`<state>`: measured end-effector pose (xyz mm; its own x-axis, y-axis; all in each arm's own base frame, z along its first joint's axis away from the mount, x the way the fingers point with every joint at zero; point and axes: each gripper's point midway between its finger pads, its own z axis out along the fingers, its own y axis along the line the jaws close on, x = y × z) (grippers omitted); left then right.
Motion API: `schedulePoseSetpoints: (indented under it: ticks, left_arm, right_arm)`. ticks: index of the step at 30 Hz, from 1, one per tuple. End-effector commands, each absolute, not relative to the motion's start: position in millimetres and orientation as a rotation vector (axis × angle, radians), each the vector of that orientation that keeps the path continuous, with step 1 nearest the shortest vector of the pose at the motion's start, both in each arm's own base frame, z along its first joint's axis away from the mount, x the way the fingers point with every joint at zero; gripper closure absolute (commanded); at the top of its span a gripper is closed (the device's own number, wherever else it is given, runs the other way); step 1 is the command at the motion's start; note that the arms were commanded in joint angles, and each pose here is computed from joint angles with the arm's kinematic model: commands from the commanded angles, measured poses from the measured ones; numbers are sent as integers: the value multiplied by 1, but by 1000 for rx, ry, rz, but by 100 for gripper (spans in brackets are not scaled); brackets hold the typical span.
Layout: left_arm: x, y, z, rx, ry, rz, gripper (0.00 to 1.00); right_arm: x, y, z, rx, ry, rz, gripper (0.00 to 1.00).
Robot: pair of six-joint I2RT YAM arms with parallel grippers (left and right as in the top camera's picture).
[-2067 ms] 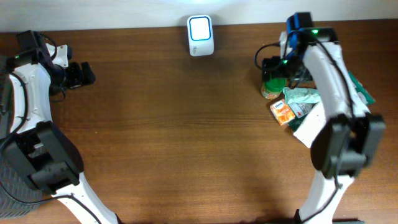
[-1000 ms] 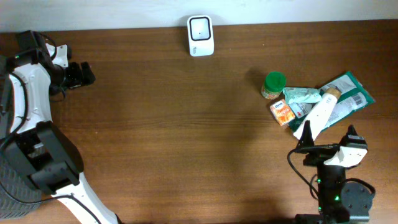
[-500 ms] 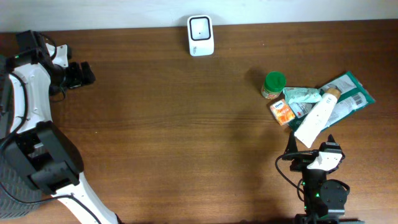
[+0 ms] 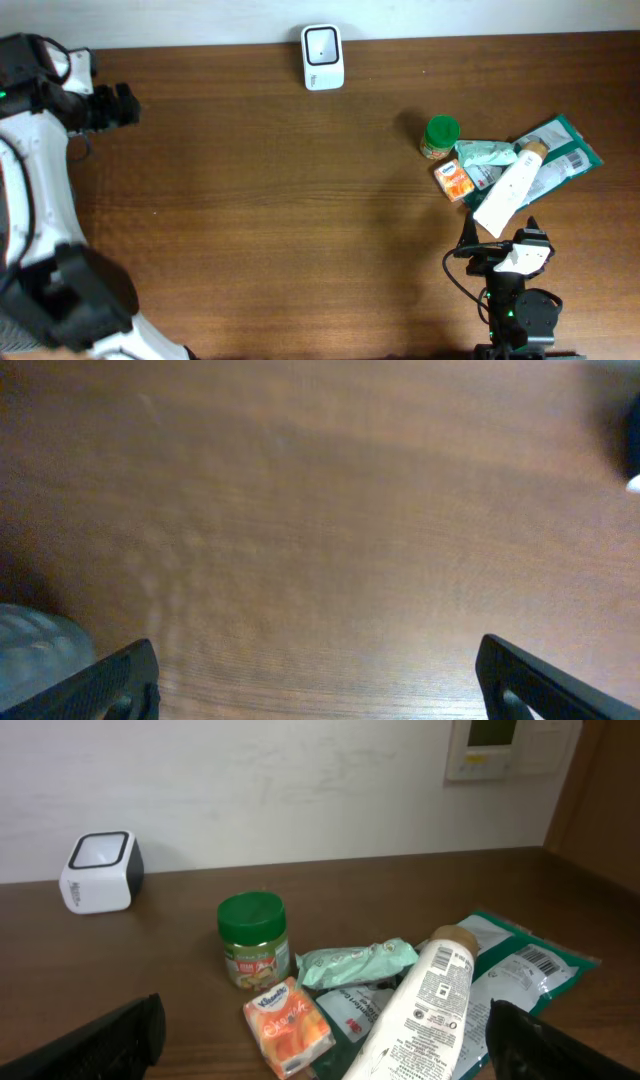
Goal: Scan the item barcode
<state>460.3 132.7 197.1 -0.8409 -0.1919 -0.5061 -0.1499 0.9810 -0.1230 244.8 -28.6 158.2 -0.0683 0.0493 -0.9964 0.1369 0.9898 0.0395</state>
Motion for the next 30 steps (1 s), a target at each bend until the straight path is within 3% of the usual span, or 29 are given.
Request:
schedulePoseSetpoints:
  ticks: [1, 4, 6, 8, 9, 12, 25, 30]
  left_arm:
    - [394, 108, 222, -210, 2564, -54, 1]
    - [330, 106, 251, -231, 2463, 135, 1]
    - [315, 98, 283, -198, 2157, 179, 1]
    - [307, 71, 284, -73, 1898, 119, 1]
    - [285, 38, 273, 50, 1673, 95, 1]
    - [254, 14, 246, 116, 1527, 81, 1]
    - [245, -11, 161, 171, 1624, 2, 1]
    - [245, -11, 160, 170, 1627, 2, 1]
  right_arm:
    - [245, -29, 154, 143, 1652, -75, 1]
    - [245, -29, 154, 142, 1652, -74, 2]
    - [245, -29, 154, 142, 1652, -75, 2]
    - [245, -29, 154, 143, 1652, -75, 1]
    - [245, -29, 154, 142, 1652, -75, 2]
    - [245, -29, 154, 143, 1652, -75, 2]
    - [245, -29, 154, 142, 1652, -75, 2]
    - [245, -29, 154, 142, 1652, -75, 2]
